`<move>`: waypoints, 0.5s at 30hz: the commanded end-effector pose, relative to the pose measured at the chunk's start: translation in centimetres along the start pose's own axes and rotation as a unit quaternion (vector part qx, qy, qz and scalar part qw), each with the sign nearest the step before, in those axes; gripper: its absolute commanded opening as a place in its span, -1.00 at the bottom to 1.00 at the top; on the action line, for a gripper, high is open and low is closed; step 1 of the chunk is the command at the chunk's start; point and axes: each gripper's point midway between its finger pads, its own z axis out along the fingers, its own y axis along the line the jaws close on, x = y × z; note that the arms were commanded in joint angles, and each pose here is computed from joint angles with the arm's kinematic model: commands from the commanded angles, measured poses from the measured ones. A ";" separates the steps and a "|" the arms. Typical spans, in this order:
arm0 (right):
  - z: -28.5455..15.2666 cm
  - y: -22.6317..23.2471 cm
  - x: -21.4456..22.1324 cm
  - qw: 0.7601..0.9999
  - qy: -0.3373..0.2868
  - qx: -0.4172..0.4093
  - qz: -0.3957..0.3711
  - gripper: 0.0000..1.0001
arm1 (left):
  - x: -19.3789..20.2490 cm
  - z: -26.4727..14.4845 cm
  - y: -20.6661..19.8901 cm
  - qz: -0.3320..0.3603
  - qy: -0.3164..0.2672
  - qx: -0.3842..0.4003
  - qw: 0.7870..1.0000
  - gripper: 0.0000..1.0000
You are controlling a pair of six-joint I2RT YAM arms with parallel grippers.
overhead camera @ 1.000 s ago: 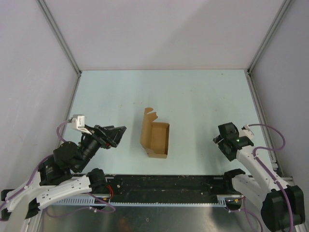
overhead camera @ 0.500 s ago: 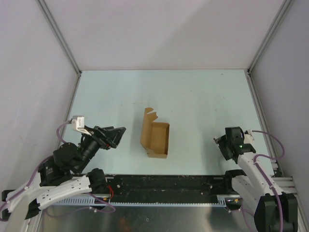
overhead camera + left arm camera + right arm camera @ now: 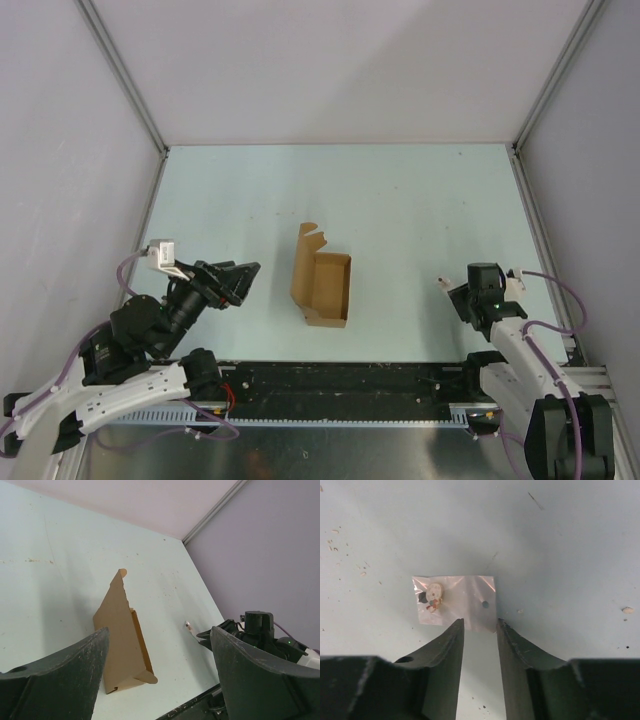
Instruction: Fold the paper box
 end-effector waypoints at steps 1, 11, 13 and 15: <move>0.5 -4.2 2.3 0.997 0.037 0.064 -0.010 -0.31 | -0.2 0.3 0.0 0.010 -0.006 -0.005 1.000 0.74; 0.4 -4.1 2.1 0.998 0.031 0.058 -0.006 -1.00 | -0.3 0.3 0.1 0.013 -0.007 -0.008 1.000 0.75; 0.2 -3.9 2.0 0.998 0.031 0.054 -0.010 -1.00 | -0.2 0.3 0.1 0.014 -0.007 -0.009 1.000 0.75; -0.2 -3.3 1.7 0.999 0.029 0.041 -0.016 -1.00 | -0.2 0.3 0.1 0.013 -0.007 -0.008 1.000 0.75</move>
